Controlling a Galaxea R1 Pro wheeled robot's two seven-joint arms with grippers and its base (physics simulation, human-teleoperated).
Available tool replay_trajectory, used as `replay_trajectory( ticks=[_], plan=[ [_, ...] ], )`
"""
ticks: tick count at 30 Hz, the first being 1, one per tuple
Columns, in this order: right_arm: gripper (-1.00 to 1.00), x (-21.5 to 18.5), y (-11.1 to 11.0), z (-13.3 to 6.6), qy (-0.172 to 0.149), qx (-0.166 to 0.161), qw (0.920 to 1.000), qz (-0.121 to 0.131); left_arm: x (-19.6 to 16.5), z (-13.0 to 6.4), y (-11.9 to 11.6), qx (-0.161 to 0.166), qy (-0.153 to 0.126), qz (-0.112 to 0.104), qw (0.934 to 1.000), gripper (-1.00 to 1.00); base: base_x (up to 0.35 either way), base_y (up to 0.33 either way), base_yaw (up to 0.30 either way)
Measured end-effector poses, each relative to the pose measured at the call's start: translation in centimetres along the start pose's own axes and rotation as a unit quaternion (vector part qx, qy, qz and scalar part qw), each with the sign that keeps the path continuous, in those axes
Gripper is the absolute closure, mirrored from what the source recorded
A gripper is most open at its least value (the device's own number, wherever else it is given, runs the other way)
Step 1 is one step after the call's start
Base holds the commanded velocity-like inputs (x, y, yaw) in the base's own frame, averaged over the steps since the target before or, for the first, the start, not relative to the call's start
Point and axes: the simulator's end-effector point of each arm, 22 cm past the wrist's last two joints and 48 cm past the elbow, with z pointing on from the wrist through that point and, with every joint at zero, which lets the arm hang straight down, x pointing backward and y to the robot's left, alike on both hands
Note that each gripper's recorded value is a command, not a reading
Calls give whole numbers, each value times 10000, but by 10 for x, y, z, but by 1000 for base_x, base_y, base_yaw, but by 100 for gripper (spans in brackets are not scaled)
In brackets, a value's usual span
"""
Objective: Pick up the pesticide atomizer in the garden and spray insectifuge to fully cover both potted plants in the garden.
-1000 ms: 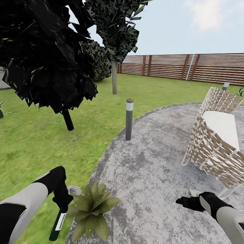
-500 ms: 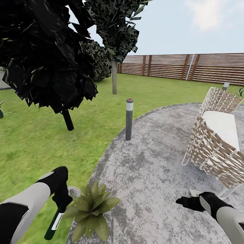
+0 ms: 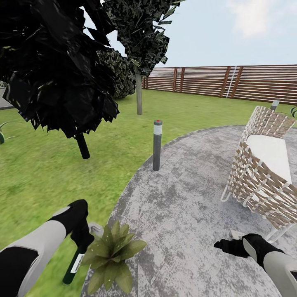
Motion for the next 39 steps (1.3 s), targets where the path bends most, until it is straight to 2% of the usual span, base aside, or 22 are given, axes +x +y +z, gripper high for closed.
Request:
replay_trajectory(
  ticks=[13,22,36,39],
  plan=[
    [-100,0,0,0,4,-1,10000,2,-3,-1,-3,47,-39,8,10000,100,0,3,0],
    [-100,6,0,2,70,-5,10000,22,-3,-1,-3,40,-36,10,10000,100,0,111,0],
    [-100,9,-1,3,101,-2,9999,28,-1,1,-2,56,-11,-15,10000,100,0,1,186],
    [-100,9,-1,3,103,-1,9999,29,17,16,-6,200,262,-108,9994,100,0,0,11]
  ],
)
